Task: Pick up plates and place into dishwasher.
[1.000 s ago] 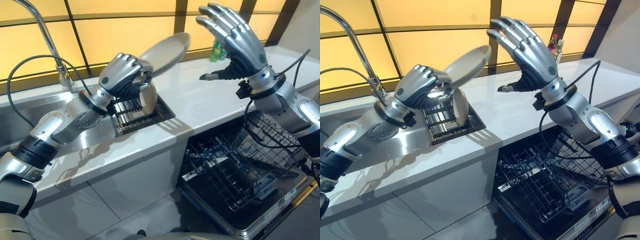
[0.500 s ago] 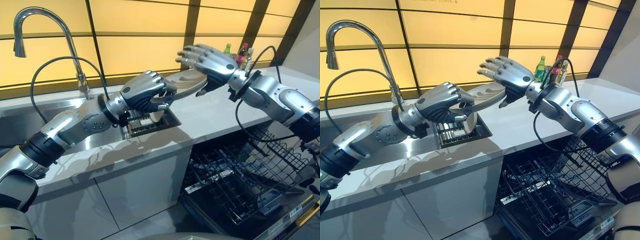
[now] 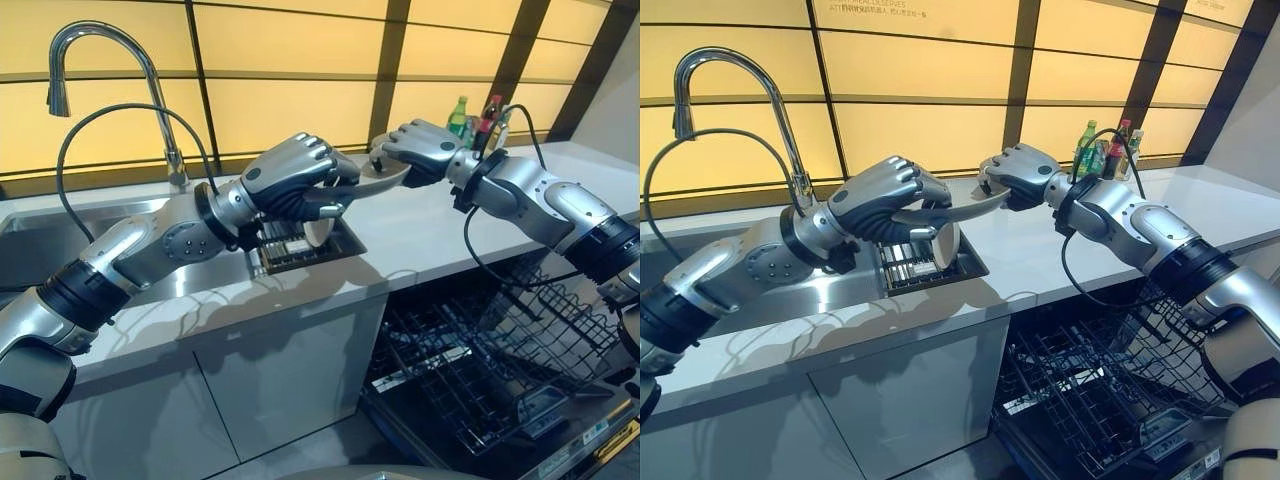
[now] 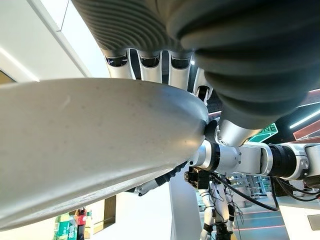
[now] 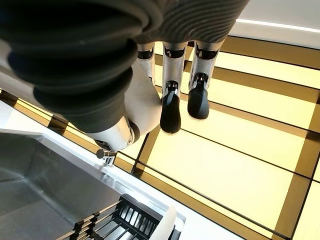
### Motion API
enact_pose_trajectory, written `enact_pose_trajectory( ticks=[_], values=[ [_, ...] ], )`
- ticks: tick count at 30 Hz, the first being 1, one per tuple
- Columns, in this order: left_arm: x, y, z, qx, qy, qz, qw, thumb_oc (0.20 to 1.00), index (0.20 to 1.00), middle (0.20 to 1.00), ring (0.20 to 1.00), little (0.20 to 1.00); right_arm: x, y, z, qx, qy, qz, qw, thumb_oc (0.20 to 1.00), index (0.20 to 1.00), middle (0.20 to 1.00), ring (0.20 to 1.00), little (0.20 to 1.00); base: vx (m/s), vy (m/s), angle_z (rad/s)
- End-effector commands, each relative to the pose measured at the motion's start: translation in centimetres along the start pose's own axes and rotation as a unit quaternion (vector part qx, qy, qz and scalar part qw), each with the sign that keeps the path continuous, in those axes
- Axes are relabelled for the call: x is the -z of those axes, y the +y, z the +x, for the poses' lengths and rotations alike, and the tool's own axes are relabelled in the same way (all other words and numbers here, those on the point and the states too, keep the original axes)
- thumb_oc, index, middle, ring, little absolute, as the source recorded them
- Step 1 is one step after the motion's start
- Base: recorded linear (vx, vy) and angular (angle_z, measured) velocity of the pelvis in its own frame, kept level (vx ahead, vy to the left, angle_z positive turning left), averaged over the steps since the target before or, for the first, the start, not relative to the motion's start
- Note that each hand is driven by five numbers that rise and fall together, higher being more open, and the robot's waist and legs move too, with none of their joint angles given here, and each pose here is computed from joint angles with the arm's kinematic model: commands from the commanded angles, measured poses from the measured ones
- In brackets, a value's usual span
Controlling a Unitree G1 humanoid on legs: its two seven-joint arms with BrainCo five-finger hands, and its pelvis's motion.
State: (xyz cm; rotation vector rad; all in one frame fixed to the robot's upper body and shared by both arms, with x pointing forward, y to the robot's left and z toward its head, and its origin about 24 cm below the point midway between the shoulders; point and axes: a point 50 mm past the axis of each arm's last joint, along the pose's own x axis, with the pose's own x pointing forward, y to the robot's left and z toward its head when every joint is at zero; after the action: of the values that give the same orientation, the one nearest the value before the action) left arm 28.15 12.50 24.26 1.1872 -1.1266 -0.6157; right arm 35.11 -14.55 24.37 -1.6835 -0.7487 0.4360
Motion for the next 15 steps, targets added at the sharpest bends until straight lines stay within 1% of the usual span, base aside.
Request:
enact_pose_trajectory(
  ticks=[1, 5, 6, 7, 10, 12, 15],
  values=[
    [-0.2, 3.9, 0.9, -0.068, -0.021, 0.044, 0.996, 0.2, 0.2, 0.2, 0.2, 0.2, 3.1, -4.6, -1.7, 0.075, 0.05, -0.044, 0.995, 0.2, 0.2, 0.2, 0.2, 0.2, 0.0, 0.0, 0.0],
    [0.3, 3.9, 0.0, -0.065, 0.006, 0.06, 0.996, 0.209, 0.209, 0.209, 0.209, 0.209, 3.0, -4.1, -3.1, 0.09, 0.045, -0.042, 0.994, 0.2, 0.2, 0.2, 0.2, 0.2, 0.0, 0.0, 0.0],
    [0.7, 4.0, -0.4, -0.059, 0.026, 0.064, 0.996, 0.749, 0.749, 0.749, 0.749, 0.749, 3.0, -3.9, -3.7, 0.091, 0.046, -0.037, 0.994, 0.2, 0.2, 0.2, 0.2, 0.2, 0.02, 0.021, -0.04],
    [1.1, 4.2, -1.0, -0.054, 0.048, 0.071, 0.995, 1.0, 1.0, 1.0, 1.0, 1.0, 3.1, -3.5, -4.4, 0.09, 0.048, -0.029, 0.994, 0.2, 0.2, 0.2, 0.2, 0.2, 0.02, 0.018, -0.05],
    [1.9, 4.7, -2.1, -0.063, 0.087, 0.105, 0.989, 1.0, 1.0, 1.0, 1.0, 1.0, 3.3, -2.9, -5.7, 0.075, 0.058, -0.014, 0.995, 0.2, 0.2, 0.2, 0.2, 0.2, 0.01, 0.009, -0.09],
    [3.0, 5.3, -3.4, -0.071, 0.13, 0.138, 0.979, 1.0, 1.0, 1.0, 1.0, 1.0, 3.3, -2.3, -6.8, 0.063, 0.064, 0.001, 0.996, 0.2, 0.2, 0.2, 0.2, 0.2, 0.01, 0.009, -0.12],
    [4.9, 6.4, -5.6, -0.07, 0.202, 0.201, 0.956, 1.0, 1.0, 1.0, 1.0, 1.0, 3.7, -1.7, -8.7, 0.046, 0.086, 0.05, 0.994, 0.2, 0.2, 0.2, 0.2, 0.2, 0.0, 0.009, -0.12]
  ],
)
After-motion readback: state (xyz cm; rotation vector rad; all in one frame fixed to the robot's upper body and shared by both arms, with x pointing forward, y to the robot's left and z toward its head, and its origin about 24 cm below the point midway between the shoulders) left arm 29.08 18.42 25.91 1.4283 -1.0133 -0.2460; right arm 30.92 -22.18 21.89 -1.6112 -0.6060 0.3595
